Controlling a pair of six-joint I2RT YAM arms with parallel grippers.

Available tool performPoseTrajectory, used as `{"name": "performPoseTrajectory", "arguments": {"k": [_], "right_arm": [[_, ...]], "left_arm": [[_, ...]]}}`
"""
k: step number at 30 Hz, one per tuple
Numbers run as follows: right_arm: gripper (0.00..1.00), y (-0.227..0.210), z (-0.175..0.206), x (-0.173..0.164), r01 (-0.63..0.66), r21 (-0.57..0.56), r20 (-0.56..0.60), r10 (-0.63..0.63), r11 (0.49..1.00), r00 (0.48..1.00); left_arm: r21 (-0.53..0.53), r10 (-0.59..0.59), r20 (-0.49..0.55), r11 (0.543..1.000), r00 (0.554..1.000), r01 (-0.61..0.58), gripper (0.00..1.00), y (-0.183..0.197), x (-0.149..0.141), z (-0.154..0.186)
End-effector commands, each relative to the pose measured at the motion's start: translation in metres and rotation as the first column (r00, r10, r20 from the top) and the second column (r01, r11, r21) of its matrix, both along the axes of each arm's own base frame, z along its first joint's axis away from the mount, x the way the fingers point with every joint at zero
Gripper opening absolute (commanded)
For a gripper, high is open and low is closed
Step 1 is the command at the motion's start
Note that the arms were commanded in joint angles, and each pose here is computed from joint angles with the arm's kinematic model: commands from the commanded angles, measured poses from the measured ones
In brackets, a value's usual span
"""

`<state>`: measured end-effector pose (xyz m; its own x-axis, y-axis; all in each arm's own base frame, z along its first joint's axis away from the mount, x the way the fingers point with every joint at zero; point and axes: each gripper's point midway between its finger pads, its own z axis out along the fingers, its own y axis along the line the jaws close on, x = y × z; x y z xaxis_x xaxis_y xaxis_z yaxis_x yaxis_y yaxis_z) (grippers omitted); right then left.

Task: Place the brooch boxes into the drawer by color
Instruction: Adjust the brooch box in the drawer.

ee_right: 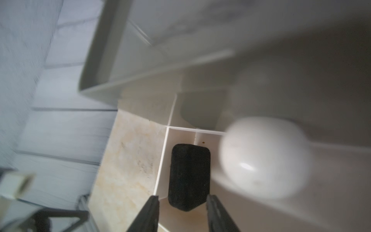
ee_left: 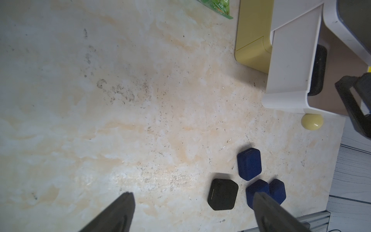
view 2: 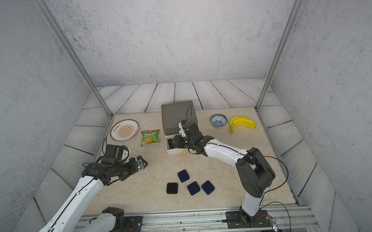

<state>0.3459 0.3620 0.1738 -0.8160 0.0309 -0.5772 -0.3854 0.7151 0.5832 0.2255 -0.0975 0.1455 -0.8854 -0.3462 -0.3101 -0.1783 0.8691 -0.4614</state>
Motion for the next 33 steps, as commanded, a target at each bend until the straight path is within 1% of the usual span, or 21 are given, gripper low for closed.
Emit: {"name": "performPoseTrajectory", "arguments": {"k": [1, 2, 3, 4, 5, 14, 17, 24, 29, 30, 31, 33], "right_arm": [[0.22, 0.008, 0.020, -0.011, -0.052, -0.066, 0.072, 0.056, 0.996, 0.996], [0.19, 0.009, 0.019, -0.011, -0.050, -0.069, 0.070, 0.055, 0.996, 0.996], [0.10, 0.010, 0.018, -0.010, -0.046, -0.071, 0.070, 0.051, 0.996, 0.996], [0.07, 0.010, 0.016, -0.010, -0.045, -0.073, 0.069, 0.050, 0.996, 0.996], [0.00, 0.011, 0.016, -0.009, -0.041, -0.076, 0.066, 0.046, 0.996, 0.997], [0.00, 0.020, 0.006, -0.006, -0.042, -0.107, 0.048, 0.047, 0.993, 0.998], [0.00, 0.015, -0.002, -0.001, -0.009, -0.142, 0.050, 0.017, 0.990, 0.999], [0.00, 0.015, -0.006, 0.003, 0.010, -0.154, 0.037, -0.005, 0.988, 0.999], [0.00, 0.018, -0.008, 0.005, 0.010, -0.165, 0.035, -0.004, 0.986, 0.999], [0.00, 0.018, -0.013, 0.007, 0.010, -0.188, 0.031, -0.004, 0.982, 0.999], [0.00, 0.018, -0.019, 0.008, 0.011, -0.203, 0.025, -0.006, 0.979, 1.000], [0.00, 0.016, -0.026, 0.010, 0.019, -0.218, 0.023, -0.015, 0.976, 1.000]], "left_arm": [[-0.011, -0.020, 0.012, 1.000, 1.000, 0.020, 0.98, -0.002, -0.001, 0.001], [-0.012, -0.019, 0.012, 1.000, 1.000, 0.019, 0.98, -0.002, -0.002, 0.002], [-0.012, -0.019, 0.014, 1.000, 1.000, 0.019, 0.99, -0.002, -0.002, 0.002], [-0.012, -0.019, 0.017, 1.000, 1.000, 0.020, 0.98, -0.002, -0.002, 0.003], [-0.013, -0.017, 0.016, 1.000, 1.000, 0.018, 0.98, -0.002, -0.002, 0.003], [-0.010, -0.022, 0.014, 1.000, 1.000, 0.022, 0.98, -0.002, -0.003, 0.003], [-0.006, -0.020, 0.012, 1.000, 1.000, 0.020, 0.98, -0.001, -0.003, 0.003], [-0.005, -0.002, 0.002, 1.000, 1.000, 0.002, 0.99, 0.000, -0.003, 0.000], [-0.035, 0.007, -0.001, 0.999, 1.000, -0.007, 0.98, -0.004, 0.000, -0.004], [-0.043, 0.006, -0.005, 0.999, 1.000, -0.006, 0.98, -0.006, 0.002, -0.003], [-0.050, 0.019, -0.030, 0.999, 0.999, -0.020, 0.98, -0.007, 0.002, -0.005], [-0.069, 0.012, -0.037, 0.998, 0.999, -0.014, 0.98, -0.010, 0.001, -0.005]]}}
